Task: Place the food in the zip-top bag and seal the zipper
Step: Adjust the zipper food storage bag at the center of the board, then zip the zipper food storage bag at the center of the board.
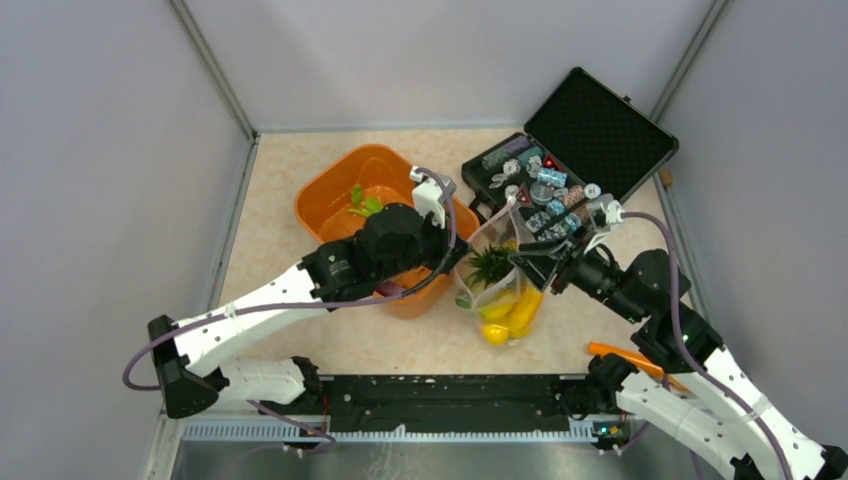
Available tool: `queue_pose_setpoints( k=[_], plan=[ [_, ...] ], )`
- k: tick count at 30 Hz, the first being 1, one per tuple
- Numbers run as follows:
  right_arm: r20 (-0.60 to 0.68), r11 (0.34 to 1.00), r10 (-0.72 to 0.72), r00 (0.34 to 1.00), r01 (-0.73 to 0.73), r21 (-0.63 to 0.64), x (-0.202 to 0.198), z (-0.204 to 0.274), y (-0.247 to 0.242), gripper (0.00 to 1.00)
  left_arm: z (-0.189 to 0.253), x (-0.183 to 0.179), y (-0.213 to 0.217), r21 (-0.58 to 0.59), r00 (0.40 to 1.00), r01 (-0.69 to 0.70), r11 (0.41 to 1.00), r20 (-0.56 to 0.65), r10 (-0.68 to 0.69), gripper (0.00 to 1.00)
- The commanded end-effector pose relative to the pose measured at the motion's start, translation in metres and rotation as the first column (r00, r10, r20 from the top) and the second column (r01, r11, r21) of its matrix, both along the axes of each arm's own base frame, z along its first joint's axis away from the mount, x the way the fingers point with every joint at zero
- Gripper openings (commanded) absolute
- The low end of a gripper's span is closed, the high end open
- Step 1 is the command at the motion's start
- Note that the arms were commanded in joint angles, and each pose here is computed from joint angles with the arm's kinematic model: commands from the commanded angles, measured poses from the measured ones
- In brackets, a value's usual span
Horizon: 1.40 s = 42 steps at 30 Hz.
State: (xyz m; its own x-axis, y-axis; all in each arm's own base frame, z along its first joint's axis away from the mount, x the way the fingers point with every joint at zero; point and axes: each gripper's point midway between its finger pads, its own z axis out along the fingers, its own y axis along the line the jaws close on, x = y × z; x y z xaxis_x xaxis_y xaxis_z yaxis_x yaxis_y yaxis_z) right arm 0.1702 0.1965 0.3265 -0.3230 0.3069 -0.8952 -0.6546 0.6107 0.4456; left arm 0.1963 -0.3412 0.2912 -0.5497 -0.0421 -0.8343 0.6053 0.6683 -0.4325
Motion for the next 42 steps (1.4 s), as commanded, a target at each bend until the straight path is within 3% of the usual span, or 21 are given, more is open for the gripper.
queue_pose_setpoints(
  k=[1,9,14,19,24,27,29,33,35,38,42],
  plan=[
    [0.15,0.98,0.195,0.969,-0.186,-0.07,-0.029,0.035,0.012,0.44,0.013,-0.001,0.022,0.102,0.992,0.116,0.988,0.044,-0.121,0.0],
    [0.214,0.969,0.04,0.976,0.014,-0.245,0.004,0.041,-0.012,0.55,-0.029,-0.018,0.03,0.276,0.929,0.319,0.907,0.098,-0.356,0.0],
    [0.281,0.915,-0.037,0.959,0.145,-0.376,0.028,0.07,-0.03,0.56,-0.001,-0.012,0.024,0.266,0.891,0.339,0.902,0.217,-0.398,0.0],
    [0.268,0.871,0.016,0.963,0.118,-0.476,0.051,0.058,-0.036,0.56,0.019,-0.002,0.026,0.277,0.868,0.325,0.904,0.293,-0.402,0.0],
    [0.159,0.882,0.119,0.98,-0.031,-0.471,0.089,0.028,-0.039,0.54,0.019,-0.001,0.023,0.288,0.861,0.349,0.892,0.277,-0.427,0.0],
    [0.247,0.817,0.48,0.842,-0.326,-0.475,0.058,0.028,-0.011,0.55,0.019,-0.003,0.023,0.288,0.858,0.357,0.889,0.276,-0.434,0.0],
    [0.29,0.766,0.585,0.757,-0.399,-0.504,0.048,0.021,-0.01,0.56,0.02,-0.003,0.023,0.285,0.855,0.357,0.89,0.285,-0.434,0.0],
    [0.316,0.791,0.594,0.74,-0.466,-0.397,0.062,0.016,-0.036,0.57,0.022,-0.002,0.02,0.288,0.847,0.367,0.884,0.29,-0.446,0.0],
    [0.373,0.769,0.639,0.673,-0.55,-0.324,0.06,0.025,-0.045,0.58,0.026,-0.001,0.018,0.285,0.845,0.37,0.884,0.293,-0.448,0.0],
    [0.266,0.743,0.669,0.694,-0.616,-0.26,0.068,0.009,-0.047,0.59,0.031,-0.001,0.017,0.282,0.836,0.378,0.882,0.306,-0.456,0.0],
    [0.281,0.736,0.677,0.68,-0.617,-0.279,0.064,0.001,-0.044,0.59,0.031,0.001,0.011,0.286,0.824,0.39,0.875,0.316,-0.471,0.0]
  ],
)
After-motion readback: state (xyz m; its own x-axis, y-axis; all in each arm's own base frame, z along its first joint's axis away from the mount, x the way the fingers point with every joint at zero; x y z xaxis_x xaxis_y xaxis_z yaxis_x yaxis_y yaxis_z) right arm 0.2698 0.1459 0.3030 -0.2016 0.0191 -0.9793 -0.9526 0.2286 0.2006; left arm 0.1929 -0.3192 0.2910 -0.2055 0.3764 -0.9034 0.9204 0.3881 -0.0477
